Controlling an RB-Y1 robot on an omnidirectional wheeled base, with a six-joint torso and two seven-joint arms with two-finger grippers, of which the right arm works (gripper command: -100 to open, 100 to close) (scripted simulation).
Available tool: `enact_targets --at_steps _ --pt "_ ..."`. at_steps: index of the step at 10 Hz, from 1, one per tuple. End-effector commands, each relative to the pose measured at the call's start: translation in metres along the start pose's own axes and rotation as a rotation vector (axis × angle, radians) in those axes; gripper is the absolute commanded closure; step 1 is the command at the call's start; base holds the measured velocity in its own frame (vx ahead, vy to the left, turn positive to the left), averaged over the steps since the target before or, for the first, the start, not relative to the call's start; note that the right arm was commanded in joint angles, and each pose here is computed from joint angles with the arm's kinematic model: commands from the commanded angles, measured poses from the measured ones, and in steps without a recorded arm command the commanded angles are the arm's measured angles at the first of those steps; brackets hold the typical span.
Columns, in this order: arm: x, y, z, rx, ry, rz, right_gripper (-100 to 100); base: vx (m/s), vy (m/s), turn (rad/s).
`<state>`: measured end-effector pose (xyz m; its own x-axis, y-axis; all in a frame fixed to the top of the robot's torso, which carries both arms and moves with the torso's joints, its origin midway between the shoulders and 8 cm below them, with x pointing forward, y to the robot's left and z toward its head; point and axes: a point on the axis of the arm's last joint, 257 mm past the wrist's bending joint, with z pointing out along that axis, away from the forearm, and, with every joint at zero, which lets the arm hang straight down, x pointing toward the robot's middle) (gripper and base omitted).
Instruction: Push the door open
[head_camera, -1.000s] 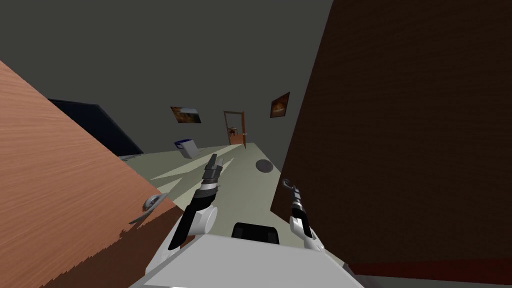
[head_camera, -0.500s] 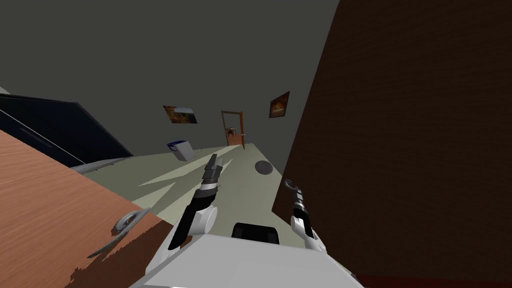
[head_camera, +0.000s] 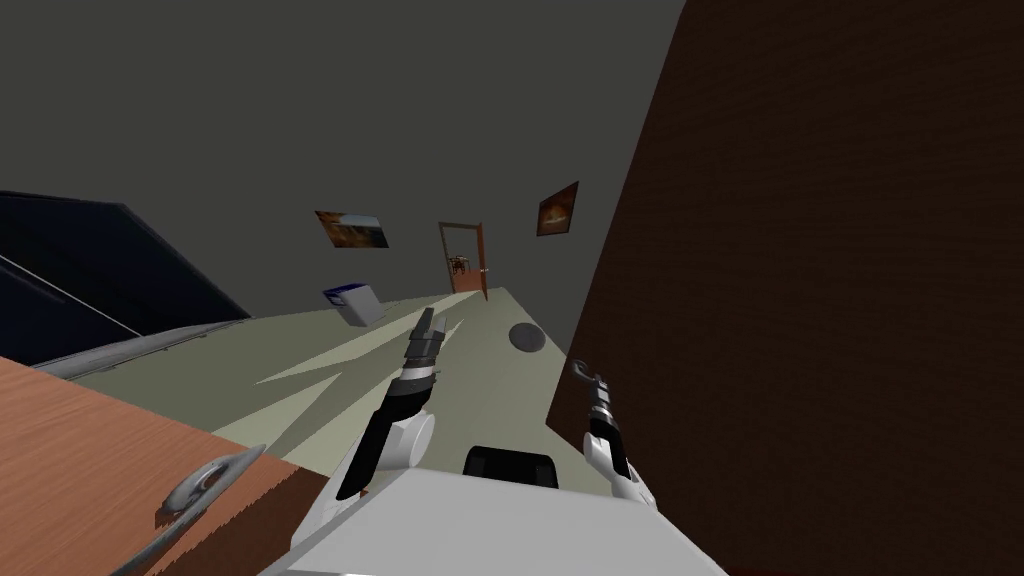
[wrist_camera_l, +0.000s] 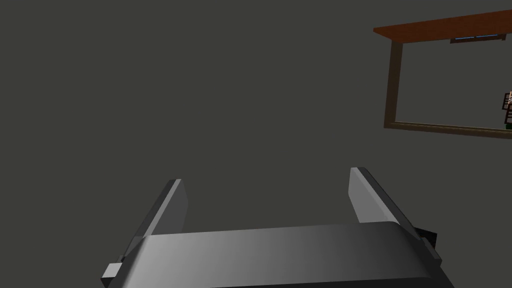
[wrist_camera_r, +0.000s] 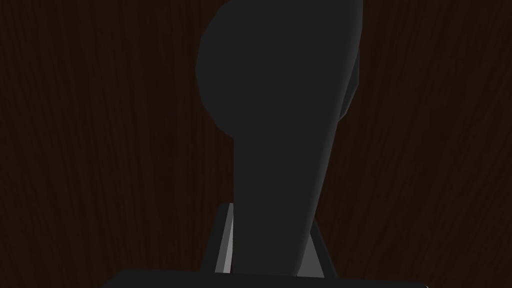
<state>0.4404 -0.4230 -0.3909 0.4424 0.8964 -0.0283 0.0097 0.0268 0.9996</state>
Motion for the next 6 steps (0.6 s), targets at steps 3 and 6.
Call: enact_targets --at_steps 3,6 --pt "-0.013 0.004 0.0004 -0.007 -0.038 0.008 100 0.117 0.037 -0.048" --pt "-0.020 0.001 -0.0017 -0.001 -0.065 0.019 100 0.174 0.036 -0.054"
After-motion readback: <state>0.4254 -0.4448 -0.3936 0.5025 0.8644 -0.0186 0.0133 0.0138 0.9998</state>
